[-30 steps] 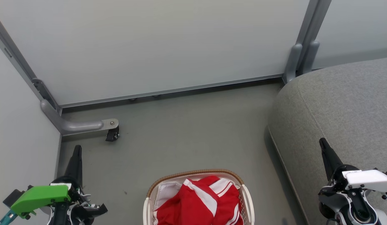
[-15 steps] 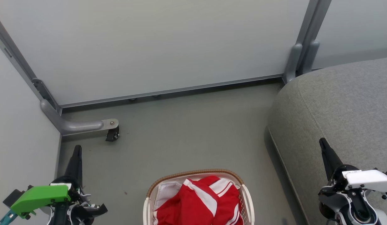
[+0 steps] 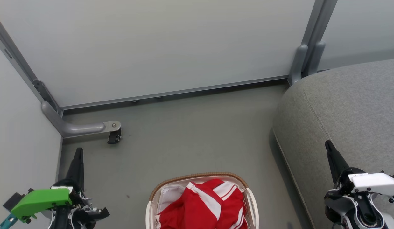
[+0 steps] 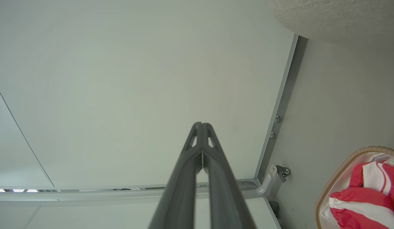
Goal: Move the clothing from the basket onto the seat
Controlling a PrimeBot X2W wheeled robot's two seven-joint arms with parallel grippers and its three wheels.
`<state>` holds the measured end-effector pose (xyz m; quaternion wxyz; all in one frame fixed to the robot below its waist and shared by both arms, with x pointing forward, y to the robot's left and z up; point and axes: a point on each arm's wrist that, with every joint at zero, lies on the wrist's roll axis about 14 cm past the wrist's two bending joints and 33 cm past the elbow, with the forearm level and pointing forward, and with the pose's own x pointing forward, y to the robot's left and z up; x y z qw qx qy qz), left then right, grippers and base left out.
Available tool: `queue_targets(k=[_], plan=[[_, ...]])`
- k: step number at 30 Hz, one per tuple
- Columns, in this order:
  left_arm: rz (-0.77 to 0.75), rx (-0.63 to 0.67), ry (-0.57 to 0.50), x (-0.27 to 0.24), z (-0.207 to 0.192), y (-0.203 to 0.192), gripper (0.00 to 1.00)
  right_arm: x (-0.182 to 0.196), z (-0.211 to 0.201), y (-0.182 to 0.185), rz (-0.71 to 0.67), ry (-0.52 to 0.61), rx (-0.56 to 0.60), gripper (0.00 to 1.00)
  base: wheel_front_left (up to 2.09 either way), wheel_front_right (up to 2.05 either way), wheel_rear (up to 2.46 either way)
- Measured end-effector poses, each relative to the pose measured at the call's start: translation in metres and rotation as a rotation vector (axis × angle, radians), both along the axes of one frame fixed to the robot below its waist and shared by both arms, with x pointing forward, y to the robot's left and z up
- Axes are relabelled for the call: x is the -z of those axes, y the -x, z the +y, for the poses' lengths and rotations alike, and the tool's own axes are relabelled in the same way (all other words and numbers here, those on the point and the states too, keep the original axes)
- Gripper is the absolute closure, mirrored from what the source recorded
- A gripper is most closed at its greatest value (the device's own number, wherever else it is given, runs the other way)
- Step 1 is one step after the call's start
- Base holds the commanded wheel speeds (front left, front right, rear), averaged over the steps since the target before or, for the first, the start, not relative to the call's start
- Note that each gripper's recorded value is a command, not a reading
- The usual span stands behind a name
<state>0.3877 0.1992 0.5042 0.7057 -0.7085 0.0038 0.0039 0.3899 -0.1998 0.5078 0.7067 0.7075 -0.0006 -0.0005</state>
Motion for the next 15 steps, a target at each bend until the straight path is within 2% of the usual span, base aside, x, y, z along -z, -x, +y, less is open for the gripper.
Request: queue_targets(k=[1,6,15], plan=[[0.000,0.000,0.000,0.000,0.000,0.000,0.00,0.000,0.000,0.000,0.000,0.000,0.000,0.00,0.00,0.00,0.00],[0.070,-0.002,0.012,0.024,-0.002,0.010,0.00,0.018,0.003,0.007,0.054,-0.015,0.001,0.00,0.00,0.00,0.00],[0.091,-0.028,-0.016,0.030,-0.001,0.011,0.00,0.019,0.003,0.006,0.057,0.037,0.015,0.00,0.00,0.00,0.00]])
